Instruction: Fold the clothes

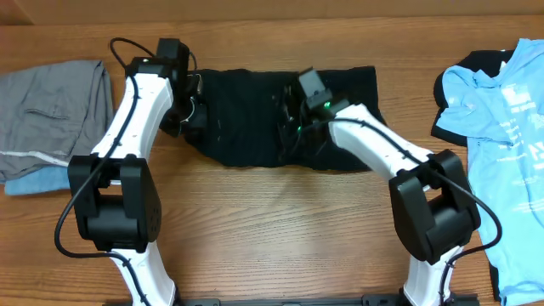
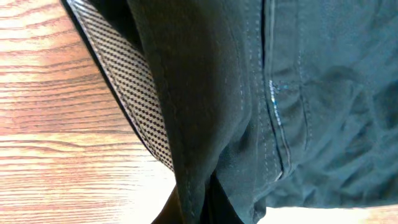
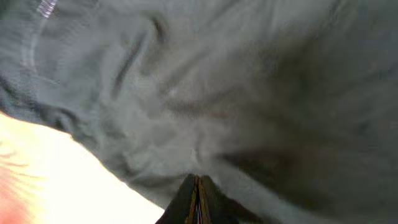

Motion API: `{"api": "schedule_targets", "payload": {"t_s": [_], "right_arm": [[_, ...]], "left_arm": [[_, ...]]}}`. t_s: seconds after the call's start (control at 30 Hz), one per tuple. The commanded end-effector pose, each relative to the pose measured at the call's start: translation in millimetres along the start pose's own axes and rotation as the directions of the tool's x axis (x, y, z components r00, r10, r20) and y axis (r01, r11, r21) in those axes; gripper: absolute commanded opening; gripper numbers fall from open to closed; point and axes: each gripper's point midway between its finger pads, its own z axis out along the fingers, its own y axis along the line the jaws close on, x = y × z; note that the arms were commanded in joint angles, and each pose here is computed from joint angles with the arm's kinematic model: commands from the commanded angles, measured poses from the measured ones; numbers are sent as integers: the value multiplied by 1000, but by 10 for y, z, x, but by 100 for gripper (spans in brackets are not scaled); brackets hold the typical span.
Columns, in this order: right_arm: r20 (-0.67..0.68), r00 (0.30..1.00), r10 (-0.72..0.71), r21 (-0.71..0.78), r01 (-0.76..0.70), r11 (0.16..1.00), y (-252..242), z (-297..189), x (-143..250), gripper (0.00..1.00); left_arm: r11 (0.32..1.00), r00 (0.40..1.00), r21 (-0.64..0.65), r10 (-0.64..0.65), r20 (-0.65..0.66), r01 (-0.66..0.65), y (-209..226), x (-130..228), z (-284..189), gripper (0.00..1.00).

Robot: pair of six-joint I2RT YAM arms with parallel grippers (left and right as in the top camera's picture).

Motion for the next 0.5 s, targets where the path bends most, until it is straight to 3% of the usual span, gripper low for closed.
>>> {"api": "schedule_targets", "payload": {"t_s": [0.0,0.13,0.3,0.47], "right_arm": [[0,999,49,42,-49,998,-91,218,198,4],[62,993,97,95,-103,990,-288,405,306,4],[61,987,145,82,-150,985,-296,433,379,4],[184,977,105,33,-113,993,46,-170,-89,4]], "left_arm": [[1000,999,-16,-24,26,24,28,-24,-79,4],[1000,999,-16,-22,48,23,23,-31,-178,4],[1000,986,-15,-18,168,20,9,-111,-582,4],[1000,963,-1,-8,268,9,-38,-130,-950,5]]}}
